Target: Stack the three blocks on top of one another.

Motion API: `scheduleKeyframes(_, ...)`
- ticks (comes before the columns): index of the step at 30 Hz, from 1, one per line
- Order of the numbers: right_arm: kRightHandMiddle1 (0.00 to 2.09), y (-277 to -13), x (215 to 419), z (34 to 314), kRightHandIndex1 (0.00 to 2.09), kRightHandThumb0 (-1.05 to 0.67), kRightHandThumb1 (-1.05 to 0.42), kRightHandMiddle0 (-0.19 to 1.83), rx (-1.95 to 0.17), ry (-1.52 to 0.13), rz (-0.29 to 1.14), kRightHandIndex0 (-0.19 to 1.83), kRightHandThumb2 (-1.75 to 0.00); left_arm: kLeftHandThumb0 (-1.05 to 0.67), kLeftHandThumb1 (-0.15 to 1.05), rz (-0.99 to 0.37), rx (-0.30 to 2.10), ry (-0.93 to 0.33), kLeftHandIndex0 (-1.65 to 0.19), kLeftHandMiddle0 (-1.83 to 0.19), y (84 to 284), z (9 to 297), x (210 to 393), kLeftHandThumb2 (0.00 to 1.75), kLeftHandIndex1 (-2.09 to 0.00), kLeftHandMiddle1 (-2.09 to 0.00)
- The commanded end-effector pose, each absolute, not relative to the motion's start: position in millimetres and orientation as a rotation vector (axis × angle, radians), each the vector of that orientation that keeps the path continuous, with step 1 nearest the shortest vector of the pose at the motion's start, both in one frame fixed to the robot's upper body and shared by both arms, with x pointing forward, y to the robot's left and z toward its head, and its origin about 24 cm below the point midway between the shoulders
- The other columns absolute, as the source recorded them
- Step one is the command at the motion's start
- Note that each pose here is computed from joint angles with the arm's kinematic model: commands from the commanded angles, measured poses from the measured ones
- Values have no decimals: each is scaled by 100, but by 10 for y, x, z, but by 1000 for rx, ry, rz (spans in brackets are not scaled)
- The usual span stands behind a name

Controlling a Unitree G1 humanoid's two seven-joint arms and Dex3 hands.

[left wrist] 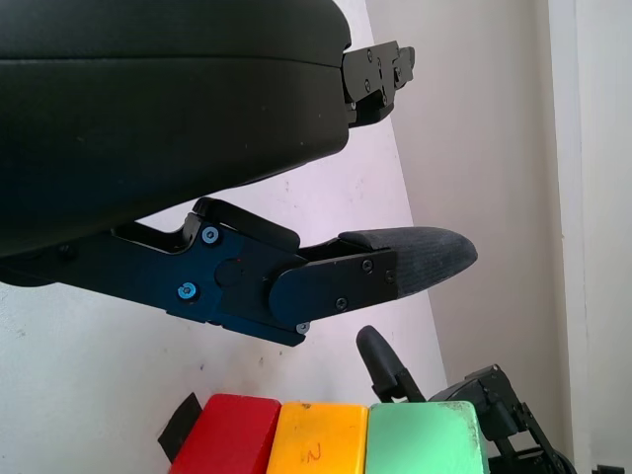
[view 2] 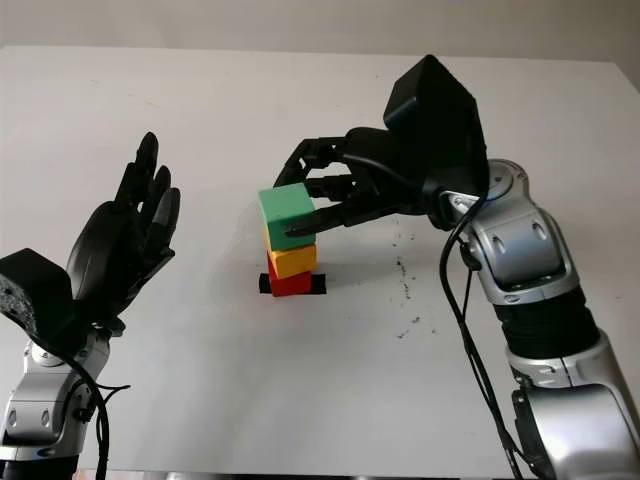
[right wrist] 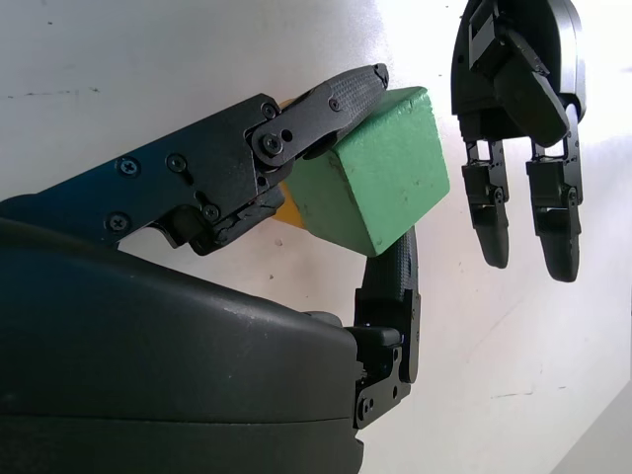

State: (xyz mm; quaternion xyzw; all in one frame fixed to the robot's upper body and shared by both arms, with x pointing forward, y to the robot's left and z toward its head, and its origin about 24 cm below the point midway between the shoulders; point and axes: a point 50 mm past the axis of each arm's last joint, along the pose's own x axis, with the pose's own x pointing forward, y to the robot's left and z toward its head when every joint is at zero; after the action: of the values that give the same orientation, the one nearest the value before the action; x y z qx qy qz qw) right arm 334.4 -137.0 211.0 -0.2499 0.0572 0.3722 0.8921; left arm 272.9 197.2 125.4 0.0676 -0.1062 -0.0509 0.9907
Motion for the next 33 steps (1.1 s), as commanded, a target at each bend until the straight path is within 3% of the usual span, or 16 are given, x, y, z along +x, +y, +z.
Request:
scheduleKeyframes(1, 166, -1362, 3351, 2075, 5, -48, -95, 31, -520, 127, 773, 26, -6, -68, 105, -97, 135, -225, 19, 19, 1978, 1282, 2703, 58, 0, 0)
scheduleKeyframes(15, 162, -1409, 3357, 2113, 5, -50, -93, 29, -534, 130, 799, 26, -5, -69, 105, -81, 134, -224, 19, 19, 1972, 1287, 2703, 55, 0, -2)
scheduleKeyframes(20, 125, -1447, 3324, 2164, 1, -57, -90, 7, -534, 168, 889, 14, -5, -68, 105, -80, 135, -223, 19, 19, 1968, 1282, 2711, 56, 0, -3)
scheduleKeyframes(26, 48, -1485, 3276, 2207, 3, -71, -87, 1, -608, 159, 968, -8, -5, -67, 105, -82, 128, -226, 19, 19, 1959, 1281, 2718, 56, 0, -2)
scheduleKeyframes(28, 32, -1496, 3266, 2218, 2, -75, -87, -3, -632, 165, 996, -14, -5, -67, 105, -82, 127, -227, 19, 19, 1959, 1282, 2721, 56, 0, -2)
scheduleKeyframes(33, 16, -1523, 3244, 2244, 0, -87, -87, -15, -689, 158, 1038, -19, -5, -68, 105, -84, 123, -229, 19, 19, 1958, 1281, 2724, 55, 0, -2)
